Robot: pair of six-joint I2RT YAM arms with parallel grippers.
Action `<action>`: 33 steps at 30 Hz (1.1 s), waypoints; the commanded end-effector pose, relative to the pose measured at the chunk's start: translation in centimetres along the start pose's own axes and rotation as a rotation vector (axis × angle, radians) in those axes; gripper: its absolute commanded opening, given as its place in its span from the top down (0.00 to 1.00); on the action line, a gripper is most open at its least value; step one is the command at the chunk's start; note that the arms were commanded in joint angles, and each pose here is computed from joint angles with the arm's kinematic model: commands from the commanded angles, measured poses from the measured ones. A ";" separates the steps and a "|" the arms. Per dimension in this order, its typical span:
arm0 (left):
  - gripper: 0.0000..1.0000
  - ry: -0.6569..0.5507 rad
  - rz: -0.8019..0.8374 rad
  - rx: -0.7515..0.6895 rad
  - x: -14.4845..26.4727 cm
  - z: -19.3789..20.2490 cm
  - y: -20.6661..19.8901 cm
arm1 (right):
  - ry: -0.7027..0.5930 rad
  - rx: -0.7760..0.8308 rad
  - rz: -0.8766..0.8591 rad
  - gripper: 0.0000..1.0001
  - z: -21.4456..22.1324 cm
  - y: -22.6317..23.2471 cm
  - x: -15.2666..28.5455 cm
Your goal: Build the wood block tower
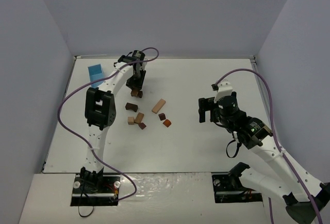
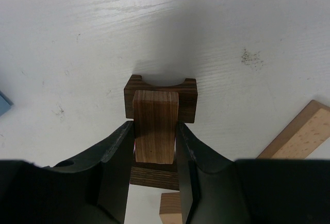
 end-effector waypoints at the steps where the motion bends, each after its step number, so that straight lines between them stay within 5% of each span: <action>1: 0.92 -0.091 0.018 -0.002 2.1 -1.9 0.1 | -0.048 -0.007 0.002 0.00 -1.2 0.2 -0.4; 33: 0.91 -0.060 0.019 -0.023 0.7 -1.4 0.0 | -0.050 -0.008 -0.003 0.00 -1.0 0.2 -0.4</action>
Point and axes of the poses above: each gripper's point midway between its finger pads, its own x axis back along the fingers, its own y axis along the line the jaws close on, z = x × y, the point moved 6 cm from there along x, back along the fingers, and after that the axes turned 7 degrees about x, right-handed, at the moved point
